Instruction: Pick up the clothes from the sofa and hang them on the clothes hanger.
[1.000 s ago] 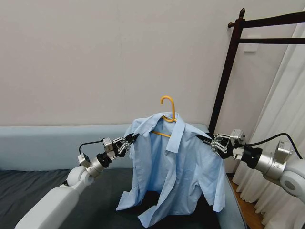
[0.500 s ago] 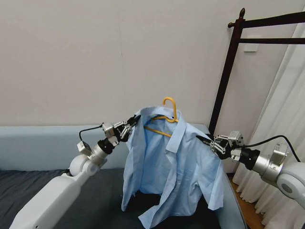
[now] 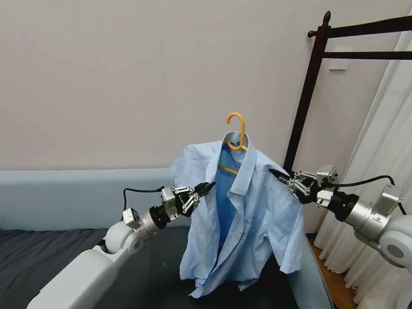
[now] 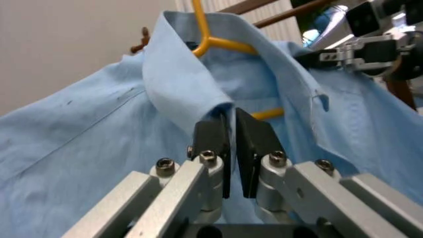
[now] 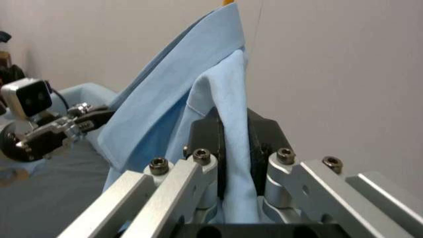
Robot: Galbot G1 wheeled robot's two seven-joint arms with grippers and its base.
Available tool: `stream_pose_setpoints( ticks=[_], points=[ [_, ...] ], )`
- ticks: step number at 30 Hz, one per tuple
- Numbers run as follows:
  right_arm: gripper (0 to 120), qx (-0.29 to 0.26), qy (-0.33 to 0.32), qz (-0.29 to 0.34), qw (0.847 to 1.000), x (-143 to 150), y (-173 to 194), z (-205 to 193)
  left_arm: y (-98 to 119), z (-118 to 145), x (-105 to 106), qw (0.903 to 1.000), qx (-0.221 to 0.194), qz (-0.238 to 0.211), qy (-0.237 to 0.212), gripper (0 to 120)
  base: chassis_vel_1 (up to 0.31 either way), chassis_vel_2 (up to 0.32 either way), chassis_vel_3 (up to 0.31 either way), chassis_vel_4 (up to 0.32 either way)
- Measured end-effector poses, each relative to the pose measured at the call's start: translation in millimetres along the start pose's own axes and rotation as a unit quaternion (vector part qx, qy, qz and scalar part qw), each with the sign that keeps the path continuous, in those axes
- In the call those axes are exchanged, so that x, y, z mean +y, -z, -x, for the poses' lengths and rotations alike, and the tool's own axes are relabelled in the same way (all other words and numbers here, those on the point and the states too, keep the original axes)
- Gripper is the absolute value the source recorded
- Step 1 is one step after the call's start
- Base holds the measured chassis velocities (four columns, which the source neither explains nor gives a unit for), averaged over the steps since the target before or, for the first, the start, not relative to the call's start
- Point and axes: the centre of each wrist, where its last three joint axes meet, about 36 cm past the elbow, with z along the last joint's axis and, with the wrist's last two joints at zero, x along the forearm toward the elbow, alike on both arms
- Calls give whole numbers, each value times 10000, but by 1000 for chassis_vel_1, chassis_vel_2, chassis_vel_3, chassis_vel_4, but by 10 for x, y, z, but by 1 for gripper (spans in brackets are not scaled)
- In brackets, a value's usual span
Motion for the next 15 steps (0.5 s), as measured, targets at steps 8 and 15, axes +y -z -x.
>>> stream_pose_setpoints(
  ticks=[8,15],
  points=[
    [8,-158,-342,-312,9988,-58,658,47,-81,-204,-114,9948,-120,-21,1013,49,0,0,0,0],
    [8,-22,-667,-795,9946,-24,1194,49,15,-215,-218,9948,-327,-168,953,77,0,0,0,0]
  ],
)
